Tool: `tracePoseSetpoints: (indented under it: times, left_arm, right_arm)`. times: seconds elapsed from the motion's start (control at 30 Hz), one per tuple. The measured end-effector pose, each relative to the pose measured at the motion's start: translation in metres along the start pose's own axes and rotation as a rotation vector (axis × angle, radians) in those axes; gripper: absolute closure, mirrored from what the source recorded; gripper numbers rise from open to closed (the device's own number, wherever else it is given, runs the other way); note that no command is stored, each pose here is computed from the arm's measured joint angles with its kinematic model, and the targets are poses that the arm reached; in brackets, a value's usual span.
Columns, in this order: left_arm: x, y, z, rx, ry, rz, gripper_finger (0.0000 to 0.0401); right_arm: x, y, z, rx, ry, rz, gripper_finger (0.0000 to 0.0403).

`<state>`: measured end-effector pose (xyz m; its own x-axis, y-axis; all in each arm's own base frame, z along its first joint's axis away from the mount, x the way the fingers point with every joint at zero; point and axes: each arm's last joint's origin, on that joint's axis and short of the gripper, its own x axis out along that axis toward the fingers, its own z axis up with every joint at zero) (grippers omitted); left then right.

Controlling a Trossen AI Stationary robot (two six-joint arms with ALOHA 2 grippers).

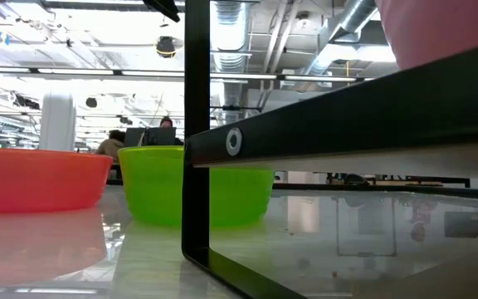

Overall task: Place and stack bowls onto a shelf
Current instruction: Stack the blue bowl on top of the pink bowl on the shelf

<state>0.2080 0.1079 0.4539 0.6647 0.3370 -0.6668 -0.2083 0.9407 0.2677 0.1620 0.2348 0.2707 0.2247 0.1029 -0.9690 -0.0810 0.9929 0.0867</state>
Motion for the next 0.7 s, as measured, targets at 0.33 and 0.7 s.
tracePoseSetpoints:
  times: [0.33, 0.7]
  left_arm:
    - [0.0000, 0.0001, 0.0003, -0.004, -0.003, 0.001, 0.0186]
    - [0.0000, 0.0001, 0.0003, -0.020, -0.003, 0.001, 0.0186]
  right_arm:
    - [0.0040, 0.0060, -0.0070, 0.013, 0.021, -0.020, 0.0381]
    - [0.0044, 0.0029, -0.0032, 0.003, -0.005, -0.044, 0.0381]
